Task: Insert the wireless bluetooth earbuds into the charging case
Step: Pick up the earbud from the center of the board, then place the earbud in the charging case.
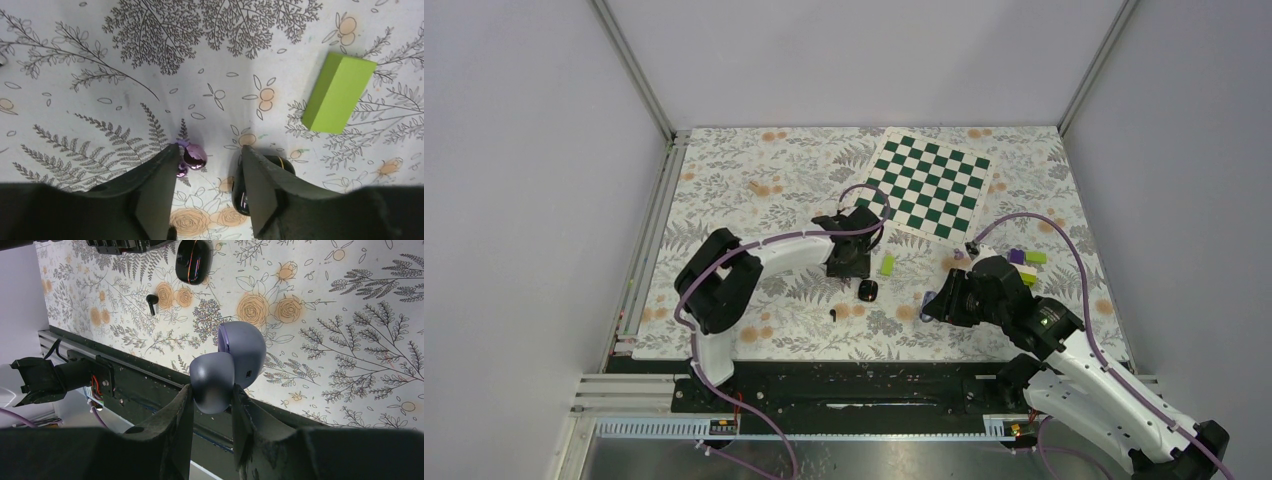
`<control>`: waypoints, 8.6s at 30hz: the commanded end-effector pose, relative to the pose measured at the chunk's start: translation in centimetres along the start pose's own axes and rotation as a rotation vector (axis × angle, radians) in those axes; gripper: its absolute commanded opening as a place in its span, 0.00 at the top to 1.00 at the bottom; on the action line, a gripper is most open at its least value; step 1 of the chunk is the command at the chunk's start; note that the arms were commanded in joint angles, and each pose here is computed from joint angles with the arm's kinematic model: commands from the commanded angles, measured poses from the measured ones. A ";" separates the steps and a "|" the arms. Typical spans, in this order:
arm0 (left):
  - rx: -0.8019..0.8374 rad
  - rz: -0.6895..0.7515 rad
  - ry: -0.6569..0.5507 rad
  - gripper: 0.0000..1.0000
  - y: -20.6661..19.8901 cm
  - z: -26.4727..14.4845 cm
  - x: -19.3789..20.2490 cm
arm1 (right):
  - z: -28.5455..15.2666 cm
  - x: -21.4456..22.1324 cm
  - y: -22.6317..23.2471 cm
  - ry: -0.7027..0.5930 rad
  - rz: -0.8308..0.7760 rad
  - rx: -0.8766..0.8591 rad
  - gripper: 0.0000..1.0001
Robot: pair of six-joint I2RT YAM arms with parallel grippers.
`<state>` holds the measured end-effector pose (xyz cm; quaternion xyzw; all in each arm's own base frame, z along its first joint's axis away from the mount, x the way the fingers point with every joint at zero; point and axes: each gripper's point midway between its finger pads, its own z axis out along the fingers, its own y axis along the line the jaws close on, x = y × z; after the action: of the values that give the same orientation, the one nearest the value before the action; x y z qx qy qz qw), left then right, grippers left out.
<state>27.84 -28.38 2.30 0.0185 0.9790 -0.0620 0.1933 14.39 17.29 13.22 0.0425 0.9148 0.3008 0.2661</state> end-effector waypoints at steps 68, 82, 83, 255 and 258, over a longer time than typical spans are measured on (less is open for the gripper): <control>0.050 -0.151 -0.003 1.00 1.9 1.0 -1.1 | 0.2 -0.3 0.5 -0.009 0.010 -0.023 1.00; 0.055 -0.113 -0.091 1.00 2.6 -2.2 -2.7 | 0.3 -0.2 0.3 -0.008 0.011 -0.019 1.00; 0.052 -0.107 -0.091 1.00 2.8 -2.3 -2.7 | 0.3 -0.2 0.3 -0.007 0.012 -0.018 1.00; 0.250 0.104 -0.041 1.00 -2.8 -15.6 1.0 | 6.3 -3.2 13.3 0.060 -0.244 -0.585 1.00; 0.249 0.099 -0.044 1.00 -2.8 -15.6 1.1 | 6.3 -3.3 13.3 0.052 -0.241 -0.579 1.00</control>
<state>20.86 -28.42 15.59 0.0808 0.9622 -0.1602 0.2048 18.34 29.73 14.50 -0.1401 0.8269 0.4936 0.2301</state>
